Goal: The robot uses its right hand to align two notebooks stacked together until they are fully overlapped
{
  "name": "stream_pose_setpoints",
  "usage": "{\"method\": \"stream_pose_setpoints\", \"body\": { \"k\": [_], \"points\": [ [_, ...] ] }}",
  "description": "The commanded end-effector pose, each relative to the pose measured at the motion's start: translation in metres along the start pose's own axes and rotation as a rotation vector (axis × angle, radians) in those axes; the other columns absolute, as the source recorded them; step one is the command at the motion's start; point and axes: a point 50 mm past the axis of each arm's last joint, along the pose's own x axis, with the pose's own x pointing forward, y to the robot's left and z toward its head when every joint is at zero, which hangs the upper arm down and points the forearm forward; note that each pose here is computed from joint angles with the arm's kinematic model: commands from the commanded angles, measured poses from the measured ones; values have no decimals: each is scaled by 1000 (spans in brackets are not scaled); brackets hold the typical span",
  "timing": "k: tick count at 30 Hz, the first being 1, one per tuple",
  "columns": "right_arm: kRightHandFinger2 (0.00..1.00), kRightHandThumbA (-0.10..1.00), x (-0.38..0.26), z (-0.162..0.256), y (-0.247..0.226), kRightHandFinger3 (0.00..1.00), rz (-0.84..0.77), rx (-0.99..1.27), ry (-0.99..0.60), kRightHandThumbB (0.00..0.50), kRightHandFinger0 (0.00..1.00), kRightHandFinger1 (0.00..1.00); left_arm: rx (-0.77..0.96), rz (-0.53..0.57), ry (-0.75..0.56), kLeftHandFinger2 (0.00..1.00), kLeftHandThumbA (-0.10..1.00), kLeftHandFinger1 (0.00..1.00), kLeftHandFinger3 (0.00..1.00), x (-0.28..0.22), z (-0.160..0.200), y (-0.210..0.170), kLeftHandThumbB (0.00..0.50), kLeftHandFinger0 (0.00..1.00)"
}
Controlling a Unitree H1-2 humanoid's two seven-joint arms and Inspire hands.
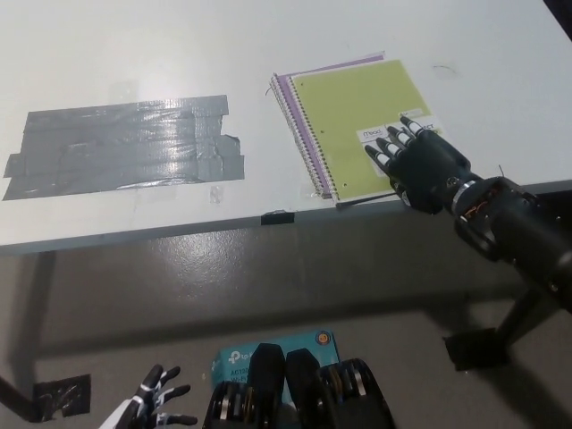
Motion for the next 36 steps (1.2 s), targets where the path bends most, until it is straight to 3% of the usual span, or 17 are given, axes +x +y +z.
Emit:
{"method": "stream_pose_setpoints", "body": {
  "k": [1, 9, 16, 26, 28, 30, 36],
  "points": [
    [1000, 1000, 1, 26, 17, 1000, 32, -68, -136, 456, 1000, 1000, 50, -14, -23, 945, 1000, 737, 1000, -3, 10, 5, 500, 682],
    [1000, 1000, 6, 26, 8, 1000, 66, -24, -79, 427, 1000, 1000, 47, -13, -14, 928, 1000, 740, 1000, -5, 8, 3, 500, 661],
    [1000, 1000, 10, 30, 9, 1000, 120, 18, -52, 463, 1000, 1000, 39, -30, -15, 951, 1000, 743, 1000, -6, 7, 3, 500, 703],
    [1000, 1000, 18, 36, -6, 1000, 125, 24, -41, 469, 1000, 1000, 46, -31, -20, 932, 1000, 724, 1000, -5, 7, 2, 500, 679],
    [1000, 1000, 20, 37, -10, 1000, 112, 24, -43, 472, 1000, 1000, 45, -34, -14, 938, 1000, 764, 1000, -5, 7, 2, 500, 695],
    [1000, 1000, 21, 37, -15, 1000, 100, 30, -46, 480, 1000, 1000, 56, -29, -14, 903, 1000, 728, 1000, -5, 7, 1, 500, 669],
    [1000, 1000, 21, 35, -22, 1000, 96, 21, -43, 460, 1000, 1000, 58, -30, -15, 886, 1000, 728, 1000, -5, 6, 1, 500, 698]
  ]
}}
